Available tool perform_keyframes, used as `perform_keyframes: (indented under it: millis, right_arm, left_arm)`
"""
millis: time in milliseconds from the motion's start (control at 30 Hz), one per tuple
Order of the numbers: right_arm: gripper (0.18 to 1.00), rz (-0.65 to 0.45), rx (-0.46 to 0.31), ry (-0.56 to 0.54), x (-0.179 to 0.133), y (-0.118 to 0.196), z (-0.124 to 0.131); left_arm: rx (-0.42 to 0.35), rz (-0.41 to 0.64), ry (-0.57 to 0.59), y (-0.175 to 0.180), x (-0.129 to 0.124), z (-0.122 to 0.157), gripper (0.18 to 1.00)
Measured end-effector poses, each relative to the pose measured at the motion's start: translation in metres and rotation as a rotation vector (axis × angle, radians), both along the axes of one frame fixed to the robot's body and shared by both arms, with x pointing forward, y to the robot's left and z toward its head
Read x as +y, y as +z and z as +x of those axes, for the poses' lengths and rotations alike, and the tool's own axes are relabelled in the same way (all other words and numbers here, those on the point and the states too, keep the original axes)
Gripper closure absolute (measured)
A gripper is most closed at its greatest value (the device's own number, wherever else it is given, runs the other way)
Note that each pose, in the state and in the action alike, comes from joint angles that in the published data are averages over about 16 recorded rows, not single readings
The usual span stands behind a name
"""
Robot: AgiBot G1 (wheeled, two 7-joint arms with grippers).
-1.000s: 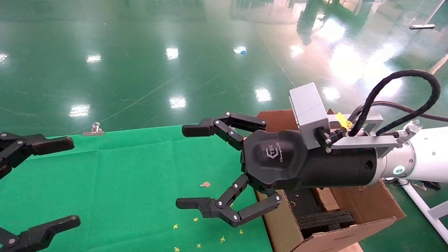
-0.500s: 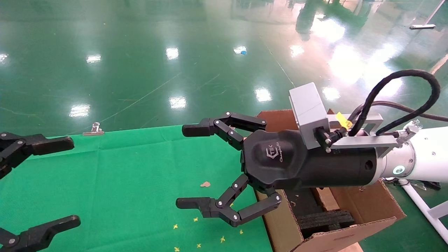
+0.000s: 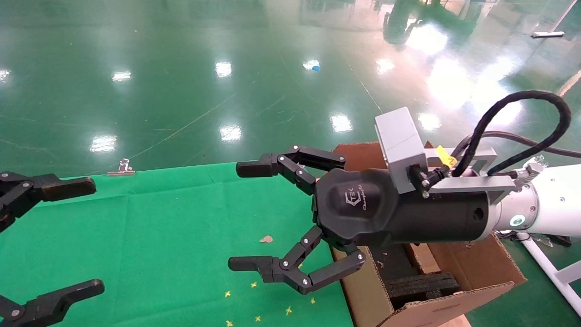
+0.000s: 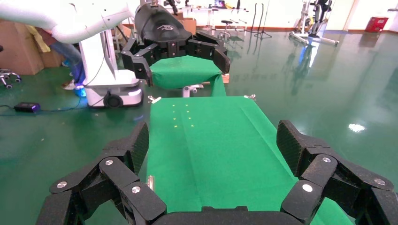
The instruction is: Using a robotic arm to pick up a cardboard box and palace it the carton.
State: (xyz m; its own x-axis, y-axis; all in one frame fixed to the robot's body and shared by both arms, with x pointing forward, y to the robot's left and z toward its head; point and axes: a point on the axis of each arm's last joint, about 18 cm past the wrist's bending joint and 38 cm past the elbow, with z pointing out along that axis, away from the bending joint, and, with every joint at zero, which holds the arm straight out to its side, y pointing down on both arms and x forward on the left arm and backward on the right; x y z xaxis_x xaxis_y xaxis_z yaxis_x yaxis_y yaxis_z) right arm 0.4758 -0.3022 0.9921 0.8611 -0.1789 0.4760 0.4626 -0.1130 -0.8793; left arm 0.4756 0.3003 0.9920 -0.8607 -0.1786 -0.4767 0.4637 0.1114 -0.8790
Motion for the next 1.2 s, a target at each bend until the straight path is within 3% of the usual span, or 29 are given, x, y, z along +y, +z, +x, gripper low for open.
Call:
perform_keyframes:
  millis: [1200]
  right_arm:
    - [0.178,0.000,0.000,0.000,0.0000,0.0000,0.0000]
  left_arm:
    - [0.000,0.000,0.000,0.0000,0.0000,0.0000,0.184]
